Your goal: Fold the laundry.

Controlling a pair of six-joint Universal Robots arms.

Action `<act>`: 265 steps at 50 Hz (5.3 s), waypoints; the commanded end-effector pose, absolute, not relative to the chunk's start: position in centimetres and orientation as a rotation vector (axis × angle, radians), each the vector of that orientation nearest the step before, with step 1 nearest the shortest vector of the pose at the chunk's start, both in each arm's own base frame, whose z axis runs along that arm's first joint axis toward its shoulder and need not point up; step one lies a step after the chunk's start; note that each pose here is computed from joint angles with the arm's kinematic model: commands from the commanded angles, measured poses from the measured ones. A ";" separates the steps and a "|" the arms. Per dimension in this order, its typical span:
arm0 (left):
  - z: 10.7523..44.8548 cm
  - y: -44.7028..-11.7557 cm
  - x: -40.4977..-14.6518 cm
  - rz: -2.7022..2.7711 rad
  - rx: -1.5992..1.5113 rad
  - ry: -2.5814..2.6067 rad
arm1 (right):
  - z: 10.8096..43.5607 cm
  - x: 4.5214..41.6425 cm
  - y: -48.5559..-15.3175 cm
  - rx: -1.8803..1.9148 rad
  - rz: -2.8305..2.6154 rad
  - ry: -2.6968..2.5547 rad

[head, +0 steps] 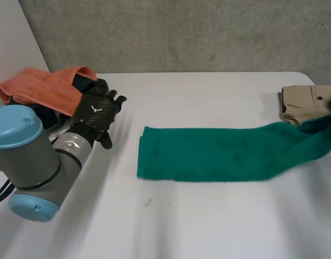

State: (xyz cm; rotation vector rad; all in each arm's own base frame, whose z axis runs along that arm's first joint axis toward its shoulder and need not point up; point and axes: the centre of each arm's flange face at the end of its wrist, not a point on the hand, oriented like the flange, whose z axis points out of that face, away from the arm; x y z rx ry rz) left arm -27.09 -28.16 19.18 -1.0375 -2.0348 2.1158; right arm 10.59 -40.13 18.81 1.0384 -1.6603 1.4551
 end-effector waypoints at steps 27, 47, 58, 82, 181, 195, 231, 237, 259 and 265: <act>21.7 -27.1 -30.6 2.102 -0.897 -1.857 | 16.6 34.3 -23.6 1.671 2.123 -1.922; 19.6 -24.9 -34.3 2.002 -0.988 -1.818 | 13.6 22.4 -31.2 1.214 1.704 -1.989; 21.0 -25.9 -31.4 2.060 -0.922 -1.868 | 16.0 35.3 -21.4 1.797 2.170 -1.586; 22.0 -24.1 -36.4 1.905 -0.805 -1.785 | 20.4 29.2 -29.0 0.989 2.208 -2.676; 27.2 -22.6 -36.0 1.562 -1.023 -1.572 | 13.8 35.7 -28.9 1.343 2.282 -2.021; 31.3 -22.4 -35.7 1.679 -0.988 -1.449 | 25.6 28.5 -41.1 0.769 2.612 -1.750; 29.5 -22.2 -37.0 1.598 -0.939 -1.455 | 14.4 -2.2 -52.6 0.576 2.184 -2.020; 29.4 -21.4 -37.4 1.578 -0.953 -1.448 | 19.7 -3.8 -50.3 0.504 2.138 -2.044; 39.5 -25.1 -32.6 2.082 -0.570 -1.322 | 41.2 3.0 -47.0 0.254 2.272 -1.171; 40.2 -33.3 -24.3 2.399 -0.279 -1.491 | 38.5 13.7 -43.4 0.614 2.554 -1.247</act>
